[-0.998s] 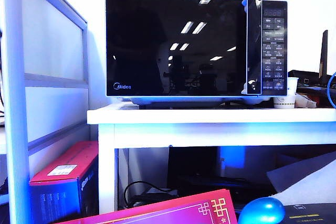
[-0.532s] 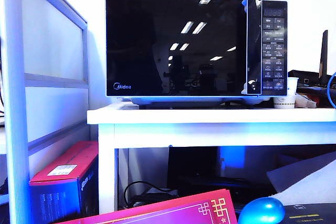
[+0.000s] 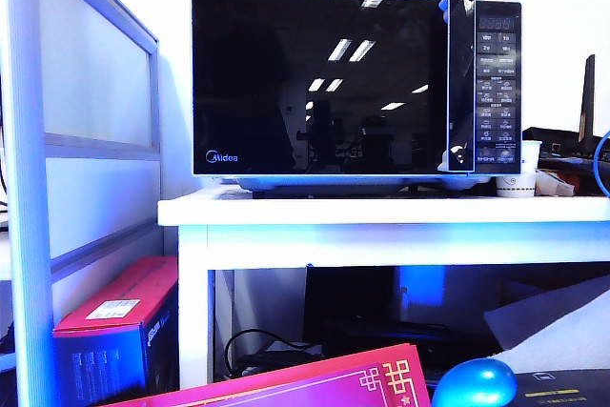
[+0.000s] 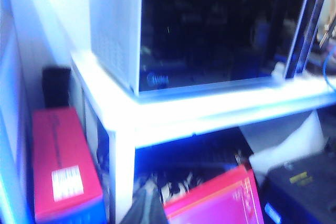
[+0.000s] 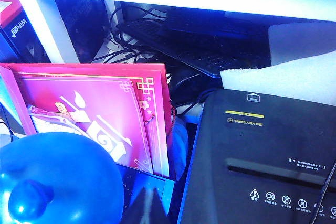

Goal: Open the microwave door, place the orange inside the microwave, then close the microwave door.

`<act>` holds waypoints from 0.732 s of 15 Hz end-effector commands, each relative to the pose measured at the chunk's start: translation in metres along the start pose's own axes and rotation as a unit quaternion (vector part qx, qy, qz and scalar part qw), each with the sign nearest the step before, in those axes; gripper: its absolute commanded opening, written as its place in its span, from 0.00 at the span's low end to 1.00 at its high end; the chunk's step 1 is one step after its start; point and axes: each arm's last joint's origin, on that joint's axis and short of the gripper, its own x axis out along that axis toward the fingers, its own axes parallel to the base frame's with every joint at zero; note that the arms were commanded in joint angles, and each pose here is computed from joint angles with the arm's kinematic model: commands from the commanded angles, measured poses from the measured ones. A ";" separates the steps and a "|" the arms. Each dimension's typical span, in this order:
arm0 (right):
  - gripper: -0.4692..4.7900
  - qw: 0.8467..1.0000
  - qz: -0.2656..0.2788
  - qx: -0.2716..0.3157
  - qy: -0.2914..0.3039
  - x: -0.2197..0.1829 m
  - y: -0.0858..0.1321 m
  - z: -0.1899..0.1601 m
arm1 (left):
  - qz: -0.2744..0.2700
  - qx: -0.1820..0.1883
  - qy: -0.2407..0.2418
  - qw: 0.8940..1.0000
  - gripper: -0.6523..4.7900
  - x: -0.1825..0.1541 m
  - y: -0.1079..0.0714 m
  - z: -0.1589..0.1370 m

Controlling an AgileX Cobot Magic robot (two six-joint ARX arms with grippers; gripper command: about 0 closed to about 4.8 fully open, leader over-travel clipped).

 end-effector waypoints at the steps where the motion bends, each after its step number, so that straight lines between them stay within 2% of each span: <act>1: 0.09 1.000 0.000 0.002 -0.001 0.000 0.000 -0.001 | -0.003 -0.001 0.000 1.000 0.11 0.000 0.000 0.000; 5: 0.09 1.000 -0.016 0.011 -0.018 -0.002 -0.004 0.001 | -0.003 -0.001 0.000 1.000 0.11 0.000 0.000 0.000; 6: 0.09 0.997 -0.052 0.025 -0.046 -0.005 -0.011 0.004 | -0.002 0.000 0.000 1.000 0.11 0.000 0.000 0.000; 8: 0.09 0.991 -0.116 0.046 -0.050 -0.005 -0.023 0.003 | -0.002 0.000 0.000 1.000 0.11 0.000 0.000 0.000; 11: 0.09 0.986 -0.149 0.056 -0.052 -0.006 -0.029 0.003 | -0.002 0.000 0.000 1.000 0.11 0.000 0.000 0.000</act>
